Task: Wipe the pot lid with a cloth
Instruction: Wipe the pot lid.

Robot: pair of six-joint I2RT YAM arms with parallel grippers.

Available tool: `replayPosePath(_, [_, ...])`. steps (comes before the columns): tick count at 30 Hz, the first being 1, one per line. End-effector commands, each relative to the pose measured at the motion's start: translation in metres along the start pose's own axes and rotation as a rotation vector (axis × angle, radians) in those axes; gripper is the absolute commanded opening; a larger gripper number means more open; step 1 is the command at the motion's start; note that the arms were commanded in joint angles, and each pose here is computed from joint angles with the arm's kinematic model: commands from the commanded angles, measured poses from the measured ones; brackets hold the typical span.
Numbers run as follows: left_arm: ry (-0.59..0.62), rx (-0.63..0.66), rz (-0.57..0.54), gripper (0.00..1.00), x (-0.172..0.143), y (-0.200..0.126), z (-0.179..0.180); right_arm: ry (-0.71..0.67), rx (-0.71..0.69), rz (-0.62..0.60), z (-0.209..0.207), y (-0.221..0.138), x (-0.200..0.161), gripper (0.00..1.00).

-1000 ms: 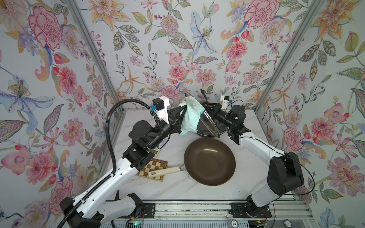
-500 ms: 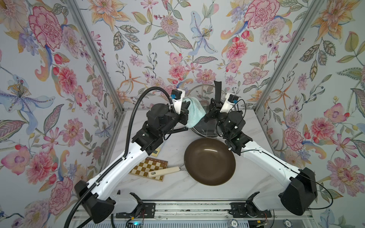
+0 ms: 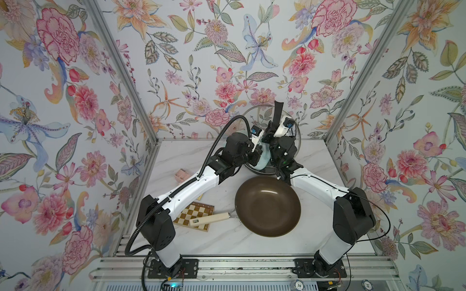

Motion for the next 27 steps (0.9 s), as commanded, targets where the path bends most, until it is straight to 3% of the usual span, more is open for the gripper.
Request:
replayPosePath(1, [-0.104,-0.058,0.002,0.00,-0.009,-0.006,-0.017,0.314,0.065,-0.278,-0.023,-0.009,0.105,0.00])
replayPosePath(7, [-0.124,0.074,-0.075,0.00,-0.001,-0.010,-0.027,0.190,0.249,-0.168,-0.034,-0.047,0.110,0.00])
replayPosePath(12, [-0.119,0.203,-0.167,0.00,0.024,-0.010,-0.022,0.030,0.432,-0.065,-0.036,-0.097,0.107,0.00])
replayPosePath(18, [-0.170,0.226,-0.204,0.00,0.036,-0.005,-0.018,-0.125,0.592,-0.046,-0.029,-0.158,0.108,0.00])
replayPosePath(23, [-0.195,0.266,-0.209,0.00,0.040,-0.004,-0.003,-0.145,0.616,-0.033,-0.033,-0.186,0.110,0.00])
replayPosePath(27, [-0.157,0.262,-0.181,0.00,0.040,-0.009,0.001,-0.139,0.505,-0.045,-0.038,-0.180,0.109,0.00])
Point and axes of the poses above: each gripper's point midway between its finger pads, its own y axis out along the fingers, its own z axis along the line the jaws close on, x = y × z, the point moved 9 cm from there along -y, back along the fingers, and after that the axes turned 15 degrees about -y, right-handed, at the moved point
